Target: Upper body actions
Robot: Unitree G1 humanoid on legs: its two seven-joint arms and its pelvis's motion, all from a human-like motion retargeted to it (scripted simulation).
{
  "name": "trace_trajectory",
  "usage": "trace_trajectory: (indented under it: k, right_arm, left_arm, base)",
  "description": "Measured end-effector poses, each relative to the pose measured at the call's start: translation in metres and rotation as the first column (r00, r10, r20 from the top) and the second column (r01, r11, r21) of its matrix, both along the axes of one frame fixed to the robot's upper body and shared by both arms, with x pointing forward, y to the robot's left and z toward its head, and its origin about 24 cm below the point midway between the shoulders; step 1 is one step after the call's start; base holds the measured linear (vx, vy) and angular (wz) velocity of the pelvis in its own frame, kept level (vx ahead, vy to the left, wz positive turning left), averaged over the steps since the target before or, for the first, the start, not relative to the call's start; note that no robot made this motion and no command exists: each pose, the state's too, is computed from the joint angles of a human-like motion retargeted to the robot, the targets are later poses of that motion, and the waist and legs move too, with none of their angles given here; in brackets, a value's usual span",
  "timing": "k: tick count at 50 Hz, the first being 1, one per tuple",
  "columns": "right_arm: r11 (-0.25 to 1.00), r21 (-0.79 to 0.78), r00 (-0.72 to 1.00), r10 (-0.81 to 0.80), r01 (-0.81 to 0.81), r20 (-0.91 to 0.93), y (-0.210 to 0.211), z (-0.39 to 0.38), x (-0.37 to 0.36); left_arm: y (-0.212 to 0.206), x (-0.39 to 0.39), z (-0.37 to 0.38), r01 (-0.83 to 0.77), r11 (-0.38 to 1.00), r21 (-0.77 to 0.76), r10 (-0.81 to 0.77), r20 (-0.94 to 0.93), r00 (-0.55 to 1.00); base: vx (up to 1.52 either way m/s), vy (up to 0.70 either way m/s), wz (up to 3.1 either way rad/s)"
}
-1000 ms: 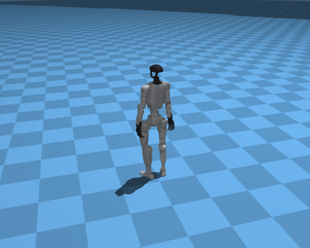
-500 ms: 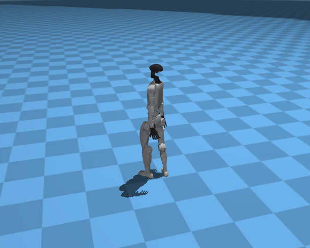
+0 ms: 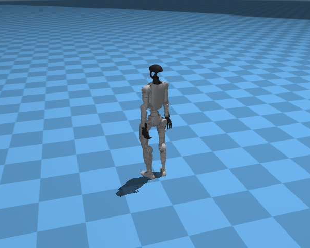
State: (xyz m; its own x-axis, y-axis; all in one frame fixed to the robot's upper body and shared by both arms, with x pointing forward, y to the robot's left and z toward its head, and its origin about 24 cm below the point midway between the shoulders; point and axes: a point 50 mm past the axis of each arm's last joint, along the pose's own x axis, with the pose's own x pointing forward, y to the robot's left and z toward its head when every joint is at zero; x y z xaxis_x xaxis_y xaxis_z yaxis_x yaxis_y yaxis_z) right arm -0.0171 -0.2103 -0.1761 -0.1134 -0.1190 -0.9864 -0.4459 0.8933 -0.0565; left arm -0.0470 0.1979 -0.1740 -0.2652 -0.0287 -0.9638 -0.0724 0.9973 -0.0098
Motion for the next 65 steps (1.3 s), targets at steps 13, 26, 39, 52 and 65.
trace_trajectory:
  k: [13, 26, 39, 52, 65]
  right_arm:
    - [0.997, -0.005, 0.997, -0.071, 0.071, -0.004, -0.004, 0.001, 0.012]
    - [0.989, -0.026, 0.989, -0.144, 0.143, -0.032, -0.001, 0.002, 0.001]
    - [0.994, -0.033, 0.995, -0.104, 0.104, -0.001, -0.006, 0.002, 0.006]
    - [0.991, -0.070, 0.993, -0.114, 0.113, -0.006, -0.020, 0.005, -0.002]
    - [0.989, -0.110, 0.995, -0.100, 0.099, -0.007, -0.029, 0.007, -0.007]
  left_arm:
    - [-0.009, 0.032, -0.004, 0.147, 0.987, -0.058, -0.143, 0.071, 0.987]
    - [-0.005, 0.074, -0.004, 0.224, 0.974, -0.020, -0.215, 0.204, 0.955]
    - [0.005, 0.079, -0.003, 0.184, 0.983, -0.002, -0.179, 0.216, 0.960]
    - [0.007, 0.046, -0.003, 0.139, 0.990, -0.006, -0.138, 0.107, 0.985]
    - [0.010, 0.016, -0.001, 0.035, 0.998, 0.044, -0.037, 0.039, 0.999]
  base:
    - [-0.01, -0.21, -1.02]
    - [-0.04, -0.06, -0.36]
    - [0.01, 0.09, 0.39]
    - [-0.01, 0.26, 1.41]
    - [-0.16, 0.28, 1.98]
